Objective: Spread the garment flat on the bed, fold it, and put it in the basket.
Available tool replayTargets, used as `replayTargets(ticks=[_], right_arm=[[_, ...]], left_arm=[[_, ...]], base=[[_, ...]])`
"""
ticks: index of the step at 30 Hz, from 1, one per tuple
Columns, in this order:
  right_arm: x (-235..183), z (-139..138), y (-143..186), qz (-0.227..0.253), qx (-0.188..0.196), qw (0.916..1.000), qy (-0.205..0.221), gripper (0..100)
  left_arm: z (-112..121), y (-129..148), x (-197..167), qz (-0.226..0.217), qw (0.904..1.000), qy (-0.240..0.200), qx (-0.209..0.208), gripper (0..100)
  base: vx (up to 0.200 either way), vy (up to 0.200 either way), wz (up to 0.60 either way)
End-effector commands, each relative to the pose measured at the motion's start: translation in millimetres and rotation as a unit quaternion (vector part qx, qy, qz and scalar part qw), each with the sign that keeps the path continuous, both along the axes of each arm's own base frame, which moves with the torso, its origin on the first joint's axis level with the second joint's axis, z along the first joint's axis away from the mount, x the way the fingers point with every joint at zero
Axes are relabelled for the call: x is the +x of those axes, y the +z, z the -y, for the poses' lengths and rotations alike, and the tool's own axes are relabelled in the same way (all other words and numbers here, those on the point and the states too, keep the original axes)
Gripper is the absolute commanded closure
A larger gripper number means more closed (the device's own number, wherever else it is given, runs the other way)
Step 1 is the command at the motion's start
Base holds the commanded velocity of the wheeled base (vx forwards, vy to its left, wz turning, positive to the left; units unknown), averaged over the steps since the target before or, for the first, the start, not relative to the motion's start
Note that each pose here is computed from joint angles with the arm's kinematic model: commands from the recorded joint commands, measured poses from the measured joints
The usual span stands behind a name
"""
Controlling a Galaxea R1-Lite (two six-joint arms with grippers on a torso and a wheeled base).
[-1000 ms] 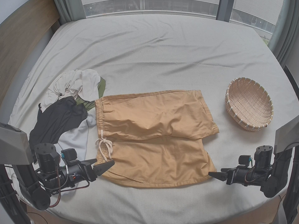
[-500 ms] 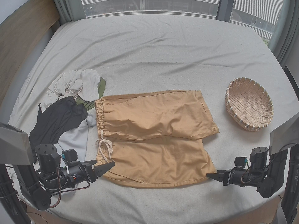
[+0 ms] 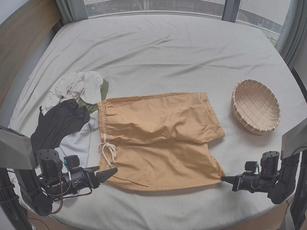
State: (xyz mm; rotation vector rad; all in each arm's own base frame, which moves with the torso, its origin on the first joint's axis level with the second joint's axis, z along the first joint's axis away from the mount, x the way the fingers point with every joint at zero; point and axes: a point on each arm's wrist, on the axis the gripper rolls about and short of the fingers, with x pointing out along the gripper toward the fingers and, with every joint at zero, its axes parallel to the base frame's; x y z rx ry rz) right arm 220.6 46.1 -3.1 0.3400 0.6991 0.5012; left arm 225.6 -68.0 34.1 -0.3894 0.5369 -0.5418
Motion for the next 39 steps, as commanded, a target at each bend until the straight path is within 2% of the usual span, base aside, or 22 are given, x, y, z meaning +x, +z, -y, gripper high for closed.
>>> replayTargets(ticks=[1,10,14,18,19,23,32,33,39], right_arm=[[-15,2,18,0.013,-0.011,0.9998,-0.007,100],[-27,-7,14,-0.028,-0.050,0.9983,0.013,100],[-25,-11,11,-0.024,-0.051,0.9983,0.017,100],[-21,-13,10,-0.008,-0.045,0.9989,0.010,100],[-19,-13,9,-0.003,-0.047,0.9989,0.000,0],[-14,-13,7,0.017,-0.052,0.9984,-0.014,0],[-13,-12,9,0.020,-0.050,0.9984,-0.020,0],[-13,-12,9,0.021,-0.050,0.9984,-0.020,0],[-13,-12,10,0.022,-0.050,0.9983,-0.019,0]], left_arm=[[-5,-13,-4,-0.035,0.9993,0.008,0.010,0],[-13,-26,-3,-0.065,0.9973,0.027,0.017,0],[-13,-32,-4,-0.080,0.9962,0.027,0.021,0],[-12,-34,1,-0.076,0.9965,0.027,0.020,0],[-11,-34,4,-0.073,0.9968,0.027,0.019,0],[-10,-38,12,-0.067,0.9972,0.030,0.018,0],[-7,-55,30,-0.069,0.9951,0.063,0.034,0],[-7,-56,32,-0.067,0.9952,0.063,0.032,100],[-4,-55,34,-0.063,0.9960,0.057,0.029,100]], base=[[0.000,0.000,0.00],[0.000,0.000,0.00],[0.000,0.000,0.00],[0.000,0.000,0.00],[0.000,0.000,0.00],[0.000,0.000,0.00],[0.000,0.000,0.00],[0.000,0.000,0.00],[0.000,0.000,0.00]])
